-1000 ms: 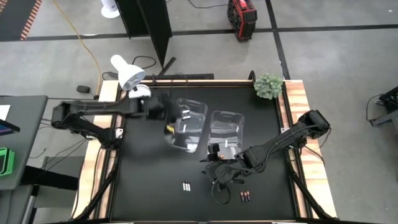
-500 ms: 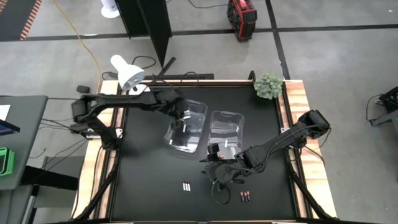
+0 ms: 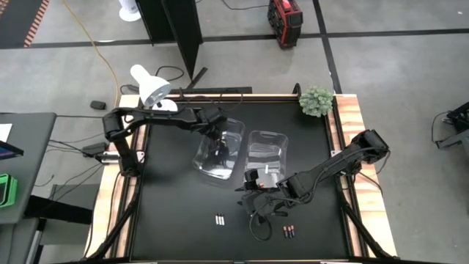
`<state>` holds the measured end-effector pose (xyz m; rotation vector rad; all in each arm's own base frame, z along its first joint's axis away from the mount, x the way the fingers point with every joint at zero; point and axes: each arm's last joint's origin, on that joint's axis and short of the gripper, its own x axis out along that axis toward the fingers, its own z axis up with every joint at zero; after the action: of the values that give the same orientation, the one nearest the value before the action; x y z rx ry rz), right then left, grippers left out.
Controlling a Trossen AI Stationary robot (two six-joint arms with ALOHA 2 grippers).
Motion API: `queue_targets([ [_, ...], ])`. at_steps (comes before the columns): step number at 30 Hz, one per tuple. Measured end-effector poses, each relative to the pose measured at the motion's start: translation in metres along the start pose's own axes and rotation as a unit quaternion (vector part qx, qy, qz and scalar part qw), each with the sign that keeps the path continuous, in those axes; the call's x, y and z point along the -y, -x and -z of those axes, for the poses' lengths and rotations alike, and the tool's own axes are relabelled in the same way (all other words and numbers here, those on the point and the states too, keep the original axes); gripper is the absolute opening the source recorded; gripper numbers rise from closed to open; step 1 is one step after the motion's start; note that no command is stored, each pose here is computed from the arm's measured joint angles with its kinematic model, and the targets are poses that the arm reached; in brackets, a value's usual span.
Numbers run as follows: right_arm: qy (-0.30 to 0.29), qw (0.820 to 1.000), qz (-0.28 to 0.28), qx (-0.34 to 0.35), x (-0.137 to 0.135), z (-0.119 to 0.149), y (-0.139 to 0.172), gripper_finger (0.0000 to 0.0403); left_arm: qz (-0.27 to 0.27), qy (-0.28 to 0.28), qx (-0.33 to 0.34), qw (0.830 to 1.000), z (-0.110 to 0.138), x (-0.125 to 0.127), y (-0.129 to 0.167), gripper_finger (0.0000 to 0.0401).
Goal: Sort batteries
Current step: Put the white battery into the left transparent bin, then put the black battery into the right transparent bin
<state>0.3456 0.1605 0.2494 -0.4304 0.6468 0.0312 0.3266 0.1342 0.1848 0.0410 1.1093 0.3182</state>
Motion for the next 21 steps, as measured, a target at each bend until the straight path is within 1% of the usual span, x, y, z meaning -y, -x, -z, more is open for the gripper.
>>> queue_targets([
  [11,0.0,1.0,0.0,0.0,0.0,0.0,0.0,0.0223,-0.01,0.008,-0.003,1.0,0.0012,-0.0002,-0.0002,0.0057],
  [16,0.0,1.0,0.0,0.0,0.0,0.0,0.0,0.0223,-0.023,0.013,-0.008,1.0,0.0018,-0.0008,-0.0001,0.0094],
  [21,0.0,1.0,0.0,0.0,0.0,0.0,0.0,0.0223,-0.023,0.009,-0.008,1.0,0.0013,0.0014,0.0007,0.0135],
])
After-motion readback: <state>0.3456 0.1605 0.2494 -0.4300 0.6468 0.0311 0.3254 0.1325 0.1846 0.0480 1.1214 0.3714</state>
